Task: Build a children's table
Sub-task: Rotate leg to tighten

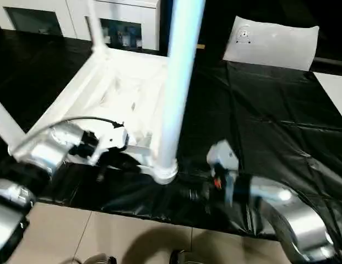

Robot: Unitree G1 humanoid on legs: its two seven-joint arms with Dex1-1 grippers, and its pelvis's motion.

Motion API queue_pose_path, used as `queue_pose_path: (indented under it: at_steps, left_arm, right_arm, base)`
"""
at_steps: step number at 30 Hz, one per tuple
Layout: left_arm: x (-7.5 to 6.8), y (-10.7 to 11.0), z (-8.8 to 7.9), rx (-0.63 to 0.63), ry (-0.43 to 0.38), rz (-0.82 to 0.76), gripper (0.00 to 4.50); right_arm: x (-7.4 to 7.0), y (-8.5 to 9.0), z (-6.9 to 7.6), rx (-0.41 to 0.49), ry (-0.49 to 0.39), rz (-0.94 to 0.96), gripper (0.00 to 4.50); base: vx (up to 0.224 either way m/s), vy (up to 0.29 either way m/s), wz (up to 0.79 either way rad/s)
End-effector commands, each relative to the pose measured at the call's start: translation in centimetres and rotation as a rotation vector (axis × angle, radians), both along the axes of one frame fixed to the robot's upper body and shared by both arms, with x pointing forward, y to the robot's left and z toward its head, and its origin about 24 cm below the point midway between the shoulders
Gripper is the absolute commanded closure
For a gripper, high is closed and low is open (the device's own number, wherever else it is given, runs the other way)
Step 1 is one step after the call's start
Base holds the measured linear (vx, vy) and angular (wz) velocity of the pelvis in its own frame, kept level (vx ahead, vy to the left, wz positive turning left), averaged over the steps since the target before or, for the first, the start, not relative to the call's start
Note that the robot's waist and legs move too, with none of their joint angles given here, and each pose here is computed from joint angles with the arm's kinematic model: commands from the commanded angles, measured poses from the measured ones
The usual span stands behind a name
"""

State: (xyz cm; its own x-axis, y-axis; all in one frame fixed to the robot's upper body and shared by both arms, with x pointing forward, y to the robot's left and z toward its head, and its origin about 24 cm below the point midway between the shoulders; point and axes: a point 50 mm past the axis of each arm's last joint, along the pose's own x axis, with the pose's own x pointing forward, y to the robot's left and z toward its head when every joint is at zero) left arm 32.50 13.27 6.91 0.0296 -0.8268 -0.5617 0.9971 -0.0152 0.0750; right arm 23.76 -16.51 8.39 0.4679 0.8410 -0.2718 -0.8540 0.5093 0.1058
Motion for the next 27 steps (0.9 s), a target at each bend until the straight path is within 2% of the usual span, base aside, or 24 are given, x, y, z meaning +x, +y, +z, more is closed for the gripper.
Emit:
queue_pose_path:
  at_steps: [1,4,6,7,11,12,14,22,27]
  left_arm:
    - [-0.4,0.2,-0.7,-0.016,0.004,0.044,4.49]
    - [-1.9,-0.3,-1.5,0.023,-0.009,-0.062,4.49]
    - [-2.1,-0.4,-1.5,0.044,-0.02,-0.098,4.49]
    - [-2.2,-0.4,-1.4,0.047,-0.019,-0.109,4.5]
    - [-2.3,-0.7,-1.1,0.061,-0.018,-0.167,4.5]
    - [-2.4,-0.7,-0.9,0.065,-0.017,-0.179,4.5]
    - [-2.4,-0.9,-0.7,0.082,-0.009,-0.215,4.5]
    - [-2.6,-1.3,-0.4,0.121,-0.009,-0.313,4.5]
    - [-2.4,-1.2,-0.3,0.14,-0.012,-0.319,4.5]
  right_arm:
    - [0.6,-0.7,0.3,-0.015,-0.031,-0.042,0.0]
    - [1.2,-0.6,0.3,-0.026,-0.056,-0.032,0.0]
    - [1.3,-0.2,0.4,-0.001,-0.065,0.006,0.0]
    - [1.4,-0.1,0.5,0.018,-0.064,0.029,0.3]
    - [1.6,0.5,0.5,0.071,-0.045,0.122,0.38]
    - [1.7,0.6,0.5,0.075,-0.039,0.148,0.7]
    - [1.9,0.9,0.5,0.08,-0.02,0.233,0.79]
    - [2.7,1.1,0.3,0.03,0.019,0.421,1.48]
    - [2.9,1.3,0.2,0.018,0.026,0.462,1.82]
  base:
    - [0.0,0.0,0.0]
    - [0.0,0.0,0.0]
    - [0.0,0.0,0.0]
    - [0.0,0.0,0.0]
    - [0.0,0.0,0.0]
    - [0.0,0.0,0.0]
    - [0.0,0.0,0.0]
    - [0.0,0.0,0.0]
    - [0.0,0.0,0.0]
